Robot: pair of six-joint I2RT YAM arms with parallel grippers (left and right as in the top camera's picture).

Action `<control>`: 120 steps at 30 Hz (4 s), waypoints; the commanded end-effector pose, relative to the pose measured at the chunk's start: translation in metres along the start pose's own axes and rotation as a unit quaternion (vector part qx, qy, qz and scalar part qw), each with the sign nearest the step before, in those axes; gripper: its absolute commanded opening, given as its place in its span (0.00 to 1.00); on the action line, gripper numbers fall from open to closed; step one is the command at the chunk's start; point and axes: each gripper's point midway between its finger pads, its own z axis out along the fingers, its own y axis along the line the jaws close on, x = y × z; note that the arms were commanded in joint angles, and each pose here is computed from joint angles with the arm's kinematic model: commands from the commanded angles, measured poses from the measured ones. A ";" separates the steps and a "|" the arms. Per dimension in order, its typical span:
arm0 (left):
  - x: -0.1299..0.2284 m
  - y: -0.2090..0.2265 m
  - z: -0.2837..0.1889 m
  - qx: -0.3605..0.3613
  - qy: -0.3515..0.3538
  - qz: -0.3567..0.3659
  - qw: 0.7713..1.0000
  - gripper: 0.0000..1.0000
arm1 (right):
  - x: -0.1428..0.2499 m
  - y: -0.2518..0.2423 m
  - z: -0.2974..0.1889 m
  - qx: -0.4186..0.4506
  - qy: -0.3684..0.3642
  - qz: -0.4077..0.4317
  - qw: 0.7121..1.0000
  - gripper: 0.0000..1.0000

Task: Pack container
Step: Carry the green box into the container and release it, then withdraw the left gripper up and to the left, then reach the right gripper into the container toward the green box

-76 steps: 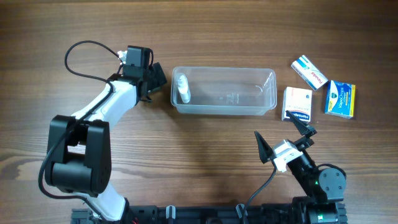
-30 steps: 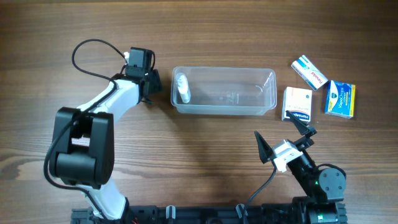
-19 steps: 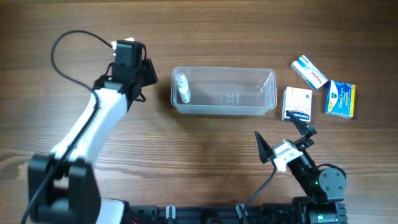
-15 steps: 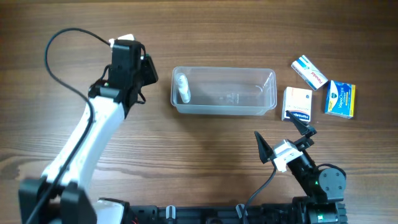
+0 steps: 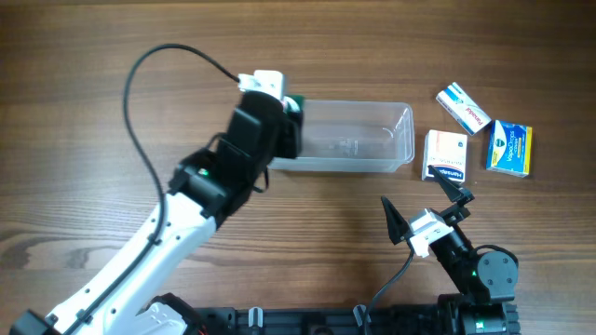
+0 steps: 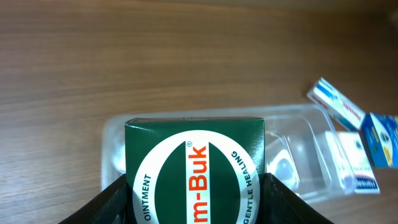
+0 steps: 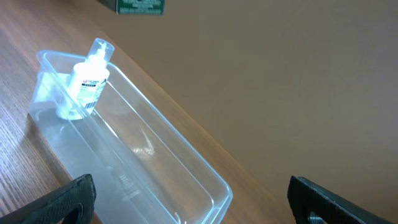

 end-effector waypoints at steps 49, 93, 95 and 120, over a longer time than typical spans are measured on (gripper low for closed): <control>0.087 -0.008 0.088 -0.076 0.106 0.007 0.992 0.64 | -0.001 0.000 0.000 0.000 -0.003 -0.004 1.000 1.00; -0.060 0.220 -0.073 -0.160 -0.098 -0.223 0.956 0.14 | -0.001 0.000 0.000 0.000 -0.003 -0.004 1.000 1.00; -0.058 0.222 -0.070 -0.162 -0.093 -0.225 0.956 0.49 | -0.001 0.000 0.000 0.000 -0.003 -0.004 1.000 1.00; -0.051 0.225 -0.062 -0.165 -0.078 -0.228 0.956 1.00 | -0.087 -0.027 -0.015 -0.017 -0.118 0.143 0.983 1.00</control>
